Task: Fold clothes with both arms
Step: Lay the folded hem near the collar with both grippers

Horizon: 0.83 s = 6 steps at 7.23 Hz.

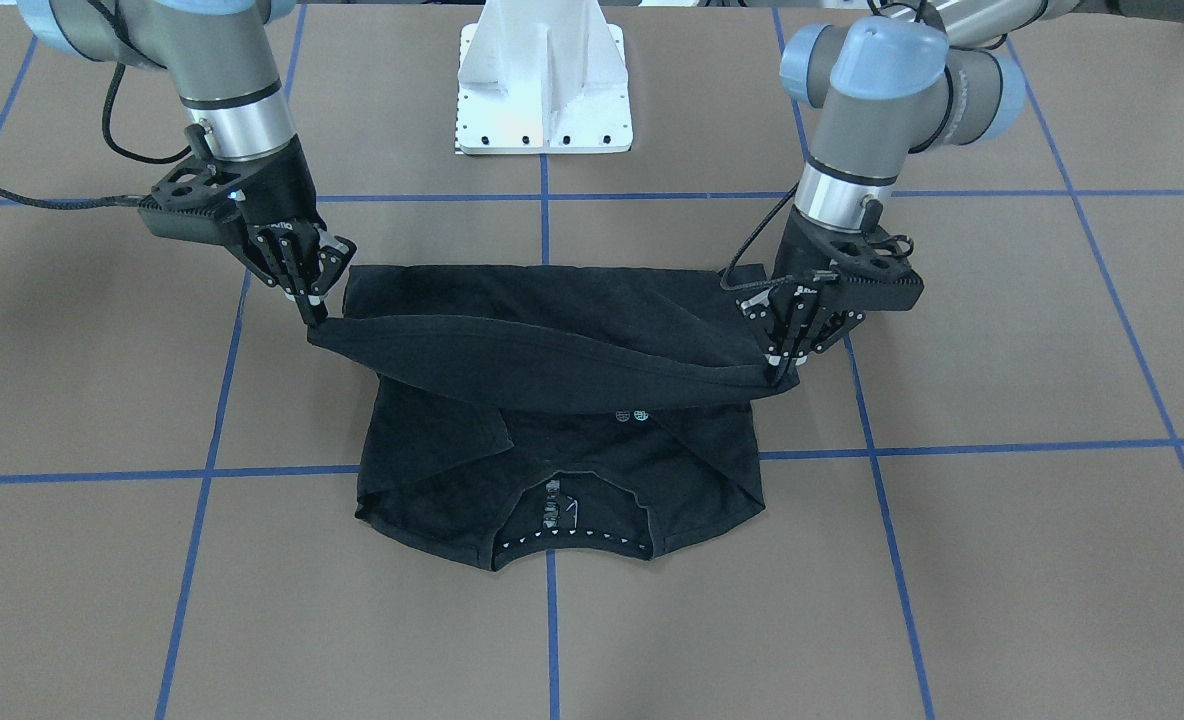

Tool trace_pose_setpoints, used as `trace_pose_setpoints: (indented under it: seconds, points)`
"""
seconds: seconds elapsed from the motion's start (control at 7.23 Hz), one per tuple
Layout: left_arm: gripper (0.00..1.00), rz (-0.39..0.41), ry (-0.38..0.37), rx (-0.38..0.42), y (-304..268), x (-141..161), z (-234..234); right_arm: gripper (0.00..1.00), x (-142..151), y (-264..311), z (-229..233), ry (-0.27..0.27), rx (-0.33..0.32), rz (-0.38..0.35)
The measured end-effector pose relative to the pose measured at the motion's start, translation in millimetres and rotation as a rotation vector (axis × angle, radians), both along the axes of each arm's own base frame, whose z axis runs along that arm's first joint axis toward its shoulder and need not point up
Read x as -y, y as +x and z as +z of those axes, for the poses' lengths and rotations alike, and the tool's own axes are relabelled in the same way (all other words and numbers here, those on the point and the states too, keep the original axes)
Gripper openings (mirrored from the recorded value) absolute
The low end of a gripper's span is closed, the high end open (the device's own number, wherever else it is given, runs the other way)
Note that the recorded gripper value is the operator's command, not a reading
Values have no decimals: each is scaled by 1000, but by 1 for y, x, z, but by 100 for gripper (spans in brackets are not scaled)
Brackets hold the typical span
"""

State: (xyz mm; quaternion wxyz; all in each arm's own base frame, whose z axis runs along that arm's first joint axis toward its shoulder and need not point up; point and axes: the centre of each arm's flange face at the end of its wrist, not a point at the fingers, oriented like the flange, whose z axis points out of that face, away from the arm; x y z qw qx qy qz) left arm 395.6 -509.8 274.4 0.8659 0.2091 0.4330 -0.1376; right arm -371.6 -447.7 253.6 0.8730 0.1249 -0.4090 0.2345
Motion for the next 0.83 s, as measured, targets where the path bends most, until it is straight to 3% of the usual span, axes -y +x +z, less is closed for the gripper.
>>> trace_pose_setpoints:
  seconds: [0.55,0.83]
  points:
    - [0,-29,-5,46,41,37,61,0,75,-32,8,-31,-75,43]
    - [0,0,28,85,50,43,76,0,104,-43,11,-44,-106,53]
